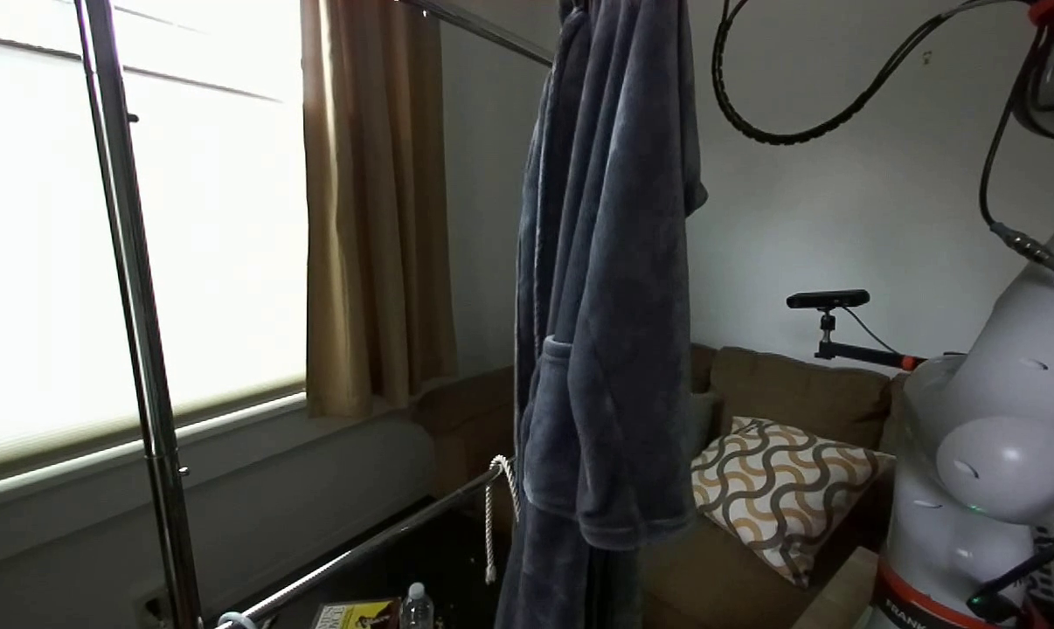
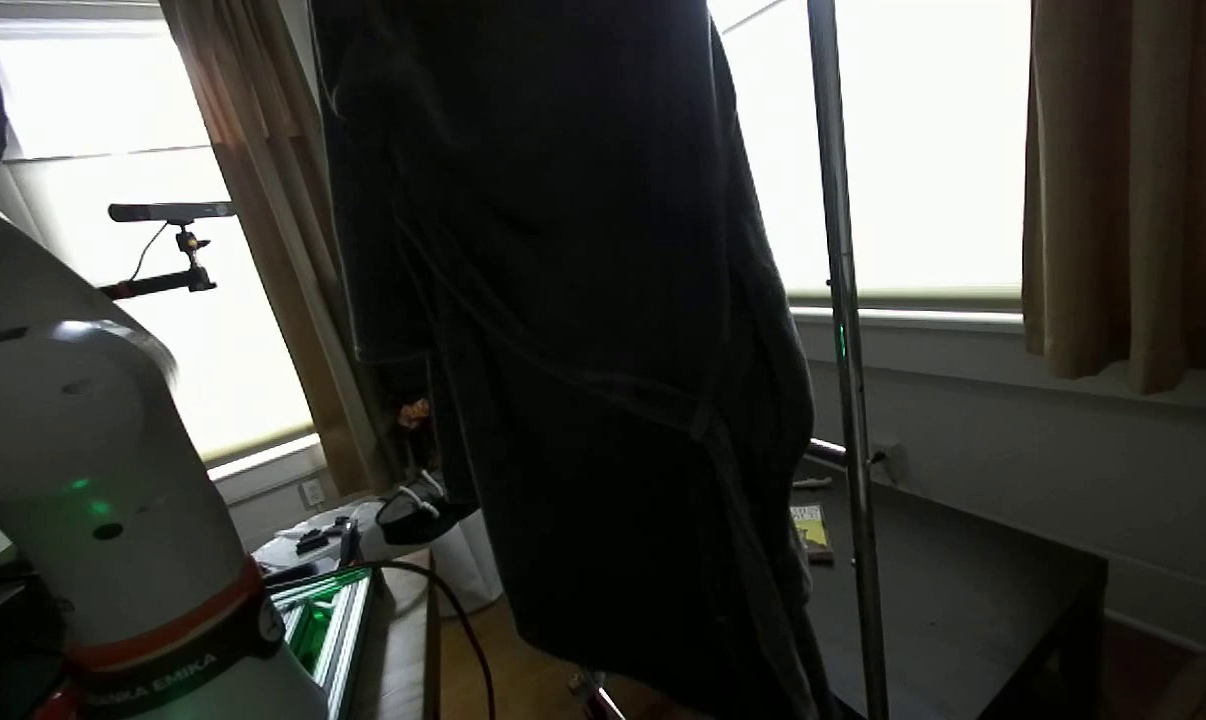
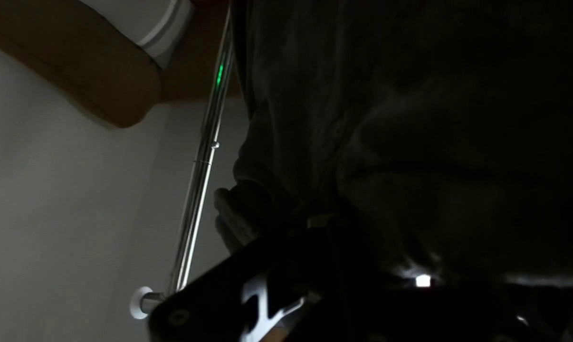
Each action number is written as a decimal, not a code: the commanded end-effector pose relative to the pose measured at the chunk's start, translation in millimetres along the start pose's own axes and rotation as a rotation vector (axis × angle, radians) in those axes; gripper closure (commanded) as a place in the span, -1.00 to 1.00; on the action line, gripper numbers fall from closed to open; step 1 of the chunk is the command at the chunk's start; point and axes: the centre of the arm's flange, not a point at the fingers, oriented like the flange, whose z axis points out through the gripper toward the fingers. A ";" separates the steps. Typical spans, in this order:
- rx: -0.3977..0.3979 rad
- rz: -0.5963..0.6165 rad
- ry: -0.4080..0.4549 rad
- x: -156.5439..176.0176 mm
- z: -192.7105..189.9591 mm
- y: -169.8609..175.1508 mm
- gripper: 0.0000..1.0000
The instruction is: Move the robe from the left to the right side of the rail
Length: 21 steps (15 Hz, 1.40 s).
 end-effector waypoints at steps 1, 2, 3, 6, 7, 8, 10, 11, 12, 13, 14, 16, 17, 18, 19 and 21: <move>0.145 -0.135 0.020 30.0 -7.7 40.2 0.94; 0.179 -0.178 0.015 37.5 -2.9 45.3 0.94; 0.214 -0.220 0.009 48.2 -0.8 48.3 0.94; 0.262 -0.291 -0.017 70.7 19.2 68.9 0.94; 0.264 -0.295 -0.023 77.2 26.2 74.9 0.94; 0.238 -0.281 -0.027 84.1 36.9 80.0 0.94; 0.185 -0.216 -0.031 99.0 50.1 90.2 0.94; 0.166 -0.193 -0.040 105.4 55.1 96.9 0.94; 0.146 -0.173 -0.052 111.7 60.9 103.3 0.94; 0.131 -0.144 -0.064 115.4 68.4 111.2 0.94; 0.128 -0.118 -0.070 118.8 73.5 119.0 0.94; 0.116 -0.071 -0.080 122.7 78.5 133.9 0.94; 0.107 -0.057 -0.102 124.7 82.0 139.5 0.94; 0.098 -0.045 -0.116 123.9 88.7 143.6 0.94; 0.100 -0.022 -0.126 122.1 94.6 146.9 0.94; 0.106 -0.008 -0.161 119.8 107.6 148.8 0.94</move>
